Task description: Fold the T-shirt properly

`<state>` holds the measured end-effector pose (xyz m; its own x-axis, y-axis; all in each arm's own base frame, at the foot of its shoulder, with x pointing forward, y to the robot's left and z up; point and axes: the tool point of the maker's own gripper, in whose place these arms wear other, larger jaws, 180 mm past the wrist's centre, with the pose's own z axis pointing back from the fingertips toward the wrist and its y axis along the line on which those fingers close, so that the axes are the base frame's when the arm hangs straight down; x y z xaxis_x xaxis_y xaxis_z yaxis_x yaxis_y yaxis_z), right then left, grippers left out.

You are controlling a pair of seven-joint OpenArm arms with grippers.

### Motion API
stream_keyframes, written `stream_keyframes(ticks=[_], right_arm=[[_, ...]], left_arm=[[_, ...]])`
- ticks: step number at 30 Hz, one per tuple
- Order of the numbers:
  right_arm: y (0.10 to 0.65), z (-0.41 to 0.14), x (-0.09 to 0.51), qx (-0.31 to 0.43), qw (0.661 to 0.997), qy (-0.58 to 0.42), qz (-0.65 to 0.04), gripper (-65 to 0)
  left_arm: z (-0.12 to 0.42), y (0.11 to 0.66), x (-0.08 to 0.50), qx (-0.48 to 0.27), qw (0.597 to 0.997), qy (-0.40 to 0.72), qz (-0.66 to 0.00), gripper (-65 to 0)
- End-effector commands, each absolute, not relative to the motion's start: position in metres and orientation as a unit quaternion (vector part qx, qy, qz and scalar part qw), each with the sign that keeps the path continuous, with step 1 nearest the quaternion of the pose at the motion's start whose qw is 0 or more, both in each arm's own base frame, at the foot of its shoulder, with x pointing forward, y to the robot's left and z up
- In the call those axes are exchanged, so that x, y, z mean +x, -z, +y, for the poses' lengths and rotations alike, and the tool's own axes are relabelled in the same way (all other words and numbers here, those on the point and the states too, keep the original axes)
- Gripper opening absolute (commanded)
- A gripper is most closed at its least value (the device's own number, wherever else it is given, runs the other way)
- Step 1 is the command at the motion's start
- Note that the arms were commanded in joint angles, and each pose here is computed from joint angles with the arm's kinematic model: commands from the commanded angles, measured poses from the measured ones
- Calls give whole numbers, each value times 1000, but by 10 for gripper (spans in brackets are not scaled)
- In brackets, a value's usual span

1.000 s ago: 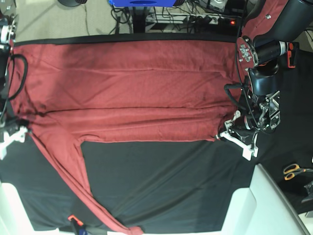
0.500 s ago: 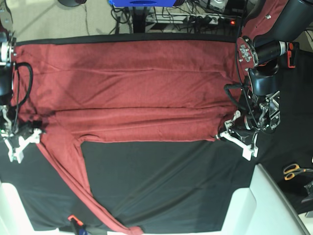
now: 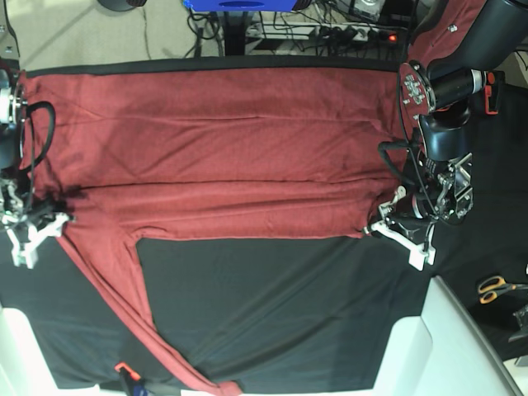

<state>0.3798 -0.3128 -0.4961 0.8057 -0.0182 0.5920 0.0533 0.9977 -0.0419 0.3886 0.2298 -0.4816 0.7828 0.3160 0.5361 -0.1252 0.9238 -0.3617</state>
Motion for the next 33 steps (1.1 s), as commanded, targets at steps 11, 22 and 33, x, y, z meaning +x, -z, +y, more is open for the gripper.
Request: stream_keyframes(ticks=[11, 22, 33], right_arm=[[469, -320, 410, -53, 940, -3, -338, -648], [432, -327, 433, -72, 924, -24, -375, -648], [425, -327, 439, -73, 920, -26, -385, -648]], left_arm=[[237, 466, 404, -150, 926, -115, -326, -650], [240, 438, 429, -147, 919, -103, -352, -650], [249, 397, 447, -124, 911, -75, -387, -650]])
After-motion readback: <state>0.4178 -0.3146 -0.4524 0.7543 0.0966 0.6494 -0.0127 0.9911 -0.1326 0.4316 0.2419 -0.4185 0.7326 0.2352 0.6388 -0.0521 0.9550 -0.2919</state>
